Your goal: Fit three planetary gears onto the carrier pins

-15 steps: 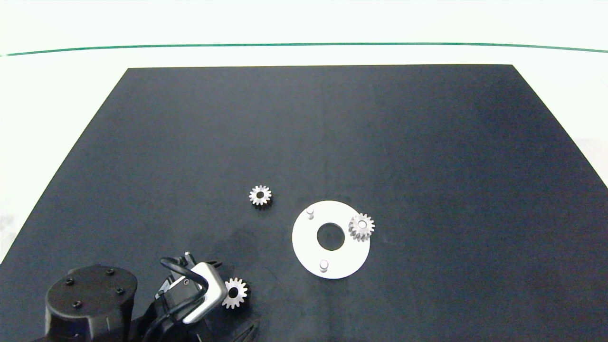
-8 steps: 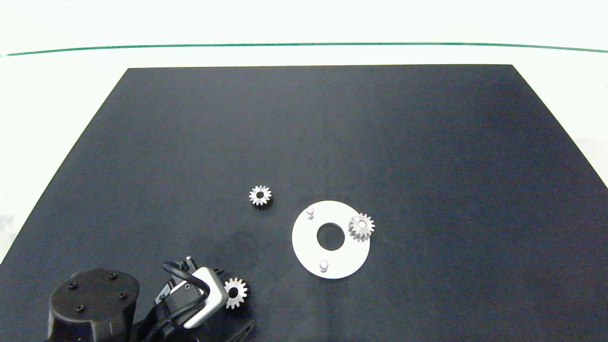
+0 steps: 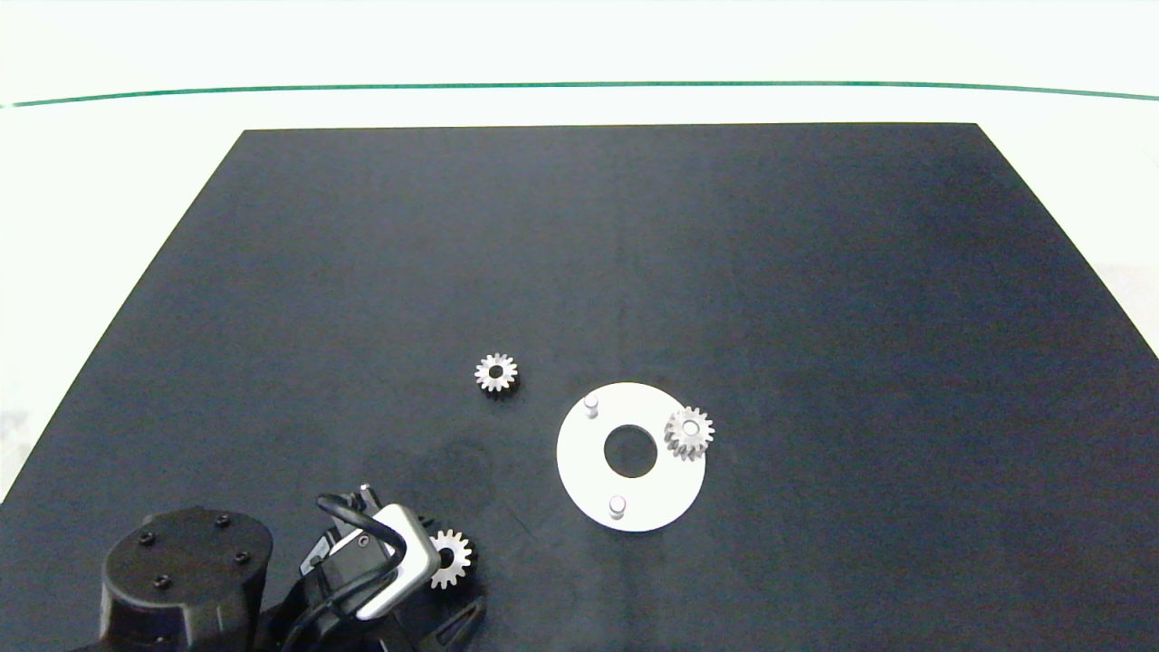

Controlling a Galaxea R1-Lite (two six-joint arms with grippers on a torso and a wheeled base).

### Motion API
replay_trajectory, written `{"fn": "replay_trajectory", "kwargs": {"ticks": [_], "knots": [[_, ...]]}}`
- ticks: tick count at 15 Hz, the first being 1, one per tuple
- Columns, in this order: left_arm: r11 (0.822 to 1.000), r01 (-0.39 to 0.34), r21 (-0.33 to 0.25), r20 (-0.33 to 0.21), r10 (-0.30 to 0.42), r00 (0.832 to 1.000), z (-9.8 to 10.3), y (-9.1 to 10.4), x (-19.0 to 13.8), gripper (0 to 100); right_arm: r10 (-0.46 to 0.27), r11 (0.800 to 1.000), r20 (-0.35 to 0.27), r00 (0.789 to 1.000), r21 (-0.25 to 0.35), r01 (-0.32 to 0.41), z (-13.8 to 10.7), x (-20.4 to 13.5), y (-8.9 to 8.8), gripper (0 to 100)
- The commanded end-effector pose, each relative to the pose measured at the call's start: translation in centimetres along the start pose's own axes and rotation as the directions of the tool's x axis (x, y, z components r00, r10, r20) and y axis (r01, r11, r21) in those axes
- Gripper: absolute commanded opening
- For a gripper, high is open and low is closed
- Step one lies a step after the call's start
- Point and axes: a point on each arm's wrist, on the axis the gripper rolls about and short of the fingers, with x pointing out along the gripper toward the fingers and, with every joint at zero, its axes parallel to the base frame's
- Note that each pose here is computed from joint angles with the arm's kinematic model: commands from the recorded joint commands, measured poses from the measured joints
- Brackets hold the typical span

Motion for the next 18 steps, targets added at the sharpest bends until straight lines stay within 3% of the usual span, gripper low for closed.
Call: {"fn": "replay_trajectory", "kwargs": {"ticks": [1, 18], "knots": [[1.000, 0.004, 0.005, -0.001, -0.004, 1.000, 0.02, -0.12, 0.15, 65, -0.002, 1.000, -0.002, 1.000, -0.002, 0.002, 0.03, -0.01, -0.02, 100], [1.000, 0.008, 0.021, -0.004, -0.008, 1.000, 0.14, -0.22, 0.97, 30, 0.000, 1.000, -0.003, 1.000, -0.003, 0.000, 0.00, 0.02, -0.01, 100]]}}
